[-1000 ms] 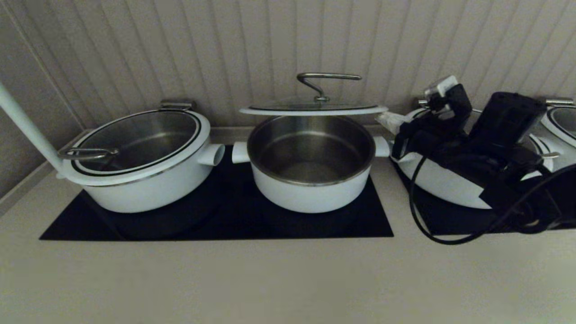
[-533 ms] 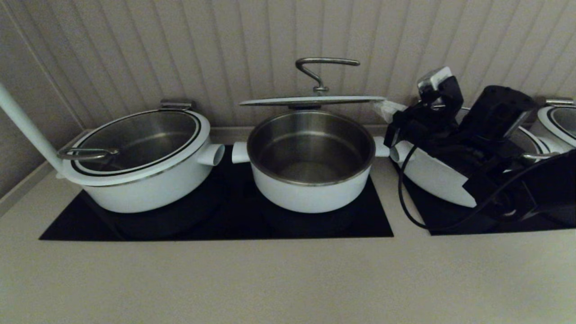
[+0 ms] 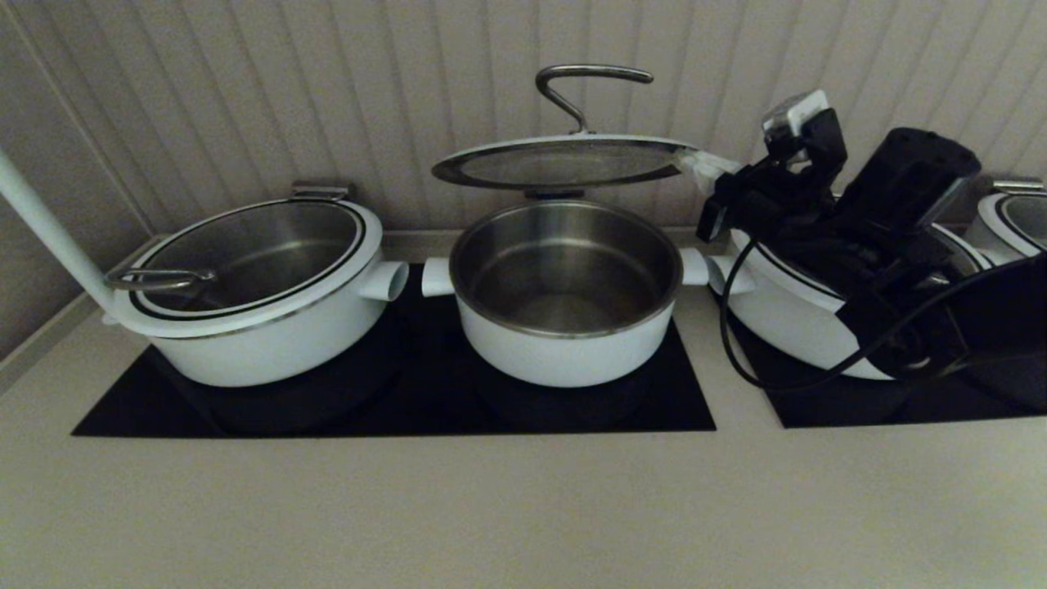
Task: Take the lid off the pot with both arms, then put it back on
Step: Open the pot lid completely
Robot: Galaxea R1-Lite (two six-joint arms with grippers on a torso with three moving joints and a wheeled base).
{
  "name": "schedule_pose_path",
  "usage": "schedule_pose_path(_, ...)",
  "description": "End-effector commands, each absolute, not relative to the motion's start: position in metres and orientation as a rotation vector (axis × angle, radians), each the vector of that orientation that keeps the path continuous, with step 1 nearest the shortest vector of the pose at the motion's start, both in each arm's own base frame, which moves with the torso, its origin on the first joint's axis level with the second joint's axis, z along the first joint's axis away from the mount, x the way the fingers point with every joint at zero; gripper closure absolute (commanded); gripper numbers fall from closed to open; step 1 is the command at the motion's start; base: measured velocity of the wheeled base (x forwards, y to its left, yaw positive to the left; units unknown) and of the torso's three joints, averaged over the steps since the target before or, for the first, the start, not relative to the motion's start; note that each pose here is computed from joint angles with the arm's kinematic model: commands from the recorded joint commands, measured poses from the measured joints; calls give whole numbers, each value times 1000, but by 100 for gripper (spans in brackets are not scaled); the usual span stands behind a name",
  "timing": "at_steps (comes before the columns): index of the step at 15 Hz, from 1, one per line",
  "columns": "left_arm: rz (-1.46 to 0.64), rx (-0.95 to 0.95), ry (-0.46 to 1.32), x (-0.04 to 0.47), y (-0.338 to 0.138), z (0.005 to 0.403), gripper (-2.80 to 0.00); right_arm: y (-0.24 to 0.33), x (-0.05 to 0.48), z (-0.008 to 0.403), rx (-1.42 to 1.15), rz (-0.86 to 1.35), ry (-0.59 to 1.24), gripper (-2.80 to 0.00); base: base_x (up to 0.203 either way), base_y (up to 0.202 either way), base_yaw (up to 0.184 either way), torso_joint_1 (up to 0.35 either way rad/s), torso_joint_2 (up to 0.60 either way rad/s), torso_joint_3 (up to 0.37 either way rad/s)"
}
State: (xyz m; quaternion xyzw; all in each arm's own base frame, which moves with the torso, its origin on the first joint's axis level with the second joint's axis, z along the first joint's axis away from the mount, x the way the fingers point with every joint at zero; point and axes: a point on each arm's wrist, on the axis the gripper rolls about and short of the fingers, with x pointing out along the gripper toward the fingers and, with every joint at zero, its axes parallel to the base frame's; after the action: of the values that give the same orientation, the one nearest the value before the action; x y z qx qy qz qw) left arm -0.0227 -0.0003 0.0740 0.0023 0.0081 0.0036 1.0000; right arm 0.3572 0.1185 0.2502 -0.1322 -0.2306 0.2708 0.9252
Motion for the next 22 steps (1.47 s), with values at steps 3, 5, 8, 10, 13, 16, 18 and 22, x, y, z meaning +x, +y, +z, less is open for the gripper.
schedule_pose_path(3,8,3,17,-23,0,74,0,116,357,266,-274,541,-521,0,0,0,0,0,0,0)
schedule_pose_path(5,8,4,17,-23,0,74,0,116,361,271,-275,534,-539,0,0,0,0,0,0,0)
schedule_pose_path(8,8,4,17,-23,0,74,0,117,367,274,-280,528,-550,0,0,0,0,0,0,0)
schedule_pose_path(10,8,4,16,-23,0,74,0,118,374,274,-292,523,-560,0,0,0,0,0,0,0)
schedule_pose_path(13,8,4,17,-23,0,74,0,120,378,269,-296,522,-556,0,0,0,0,0,0,0)
schedule_pose_path(16,8,3,17,-23,0,74,0,120,377,268,-299,524,-551,0,0,0,0,0,0,0)
schedule_pose_path(18,8,3,15,-23,0,74,0,120,377,269,-299,526,-550,0,0,0,0,0,0,0)
schedule_pose_path(22,8,3,17,-23,0,74,0,119,373,272,-299,527,-545,0,0,0,0,0,0,0)
